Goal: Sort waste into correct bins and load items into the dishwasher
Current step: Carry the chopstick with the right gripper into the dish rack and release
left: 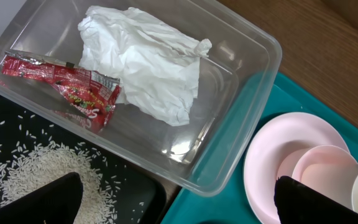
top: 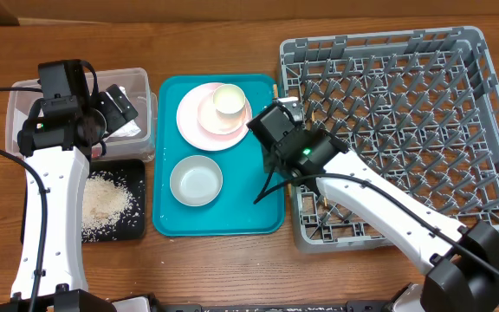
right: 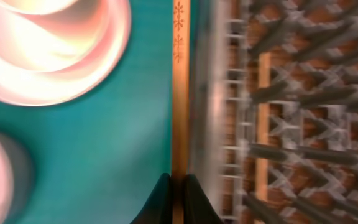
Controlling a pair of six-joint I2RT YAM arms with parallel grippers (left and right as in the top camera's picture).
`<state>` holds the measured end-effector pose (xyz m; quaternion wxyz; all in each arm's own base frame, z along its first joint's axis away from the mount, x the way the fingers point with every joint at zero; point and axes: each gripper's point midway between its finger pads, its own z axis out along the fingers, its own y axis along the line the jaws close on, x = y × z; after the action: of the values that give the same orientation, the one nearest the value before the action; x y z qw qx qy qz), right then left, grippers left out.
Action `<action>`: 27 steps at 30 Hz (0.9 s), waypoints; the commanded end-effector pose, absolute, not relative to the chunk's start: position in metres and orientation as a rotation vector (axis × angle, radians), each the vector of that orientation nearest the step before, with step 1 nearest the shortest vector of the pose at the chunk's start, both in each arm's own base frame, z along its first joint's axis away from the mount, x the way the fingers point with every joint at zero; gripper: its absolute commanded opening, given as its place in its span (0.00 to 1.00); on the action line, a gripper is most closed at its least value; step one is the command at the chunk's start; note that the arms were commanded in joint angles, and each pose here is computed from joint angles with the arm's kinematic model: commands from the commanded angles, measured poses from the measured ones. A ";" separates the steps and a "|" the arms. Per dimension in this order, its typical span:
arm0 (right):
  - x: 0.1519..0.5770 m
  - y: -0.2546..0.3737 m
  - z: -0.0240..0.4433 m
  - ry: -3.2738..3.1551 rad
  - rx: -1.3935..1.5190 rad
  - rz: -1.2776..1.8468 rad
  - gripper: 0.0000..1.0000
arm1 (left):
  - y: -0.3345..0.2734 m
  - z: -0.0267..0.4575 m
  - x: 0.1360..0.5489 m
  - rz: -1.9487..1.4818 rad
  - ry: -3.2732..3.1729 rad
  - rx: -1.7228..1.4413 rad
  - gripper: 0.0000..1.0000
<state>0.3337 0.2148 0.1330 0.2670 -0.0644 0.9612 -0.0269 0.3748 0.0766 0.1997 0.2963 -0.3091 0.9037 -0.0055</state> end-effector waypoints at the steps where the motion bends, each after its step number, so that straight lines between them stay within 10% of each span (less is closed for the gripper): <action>1: 0.346 0.191 0.159 2.486 -0.154 -0.233 0.04 | 0.077 0.209 0.379 -0.021 2.376 -0.825 1.00; 27: 0.350 0.117 0.147 2.612 -0.052 -0.393 0.04 | 0.077 0.209 0.379 -0.022 2.375 -0.826 1.00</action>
<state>0.3471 0.1153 0.1338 0.2368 -0.0239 0.9561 -0.1710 0.3748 0.0766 0.1996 0.2960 -0.3092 0.9038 -0.0052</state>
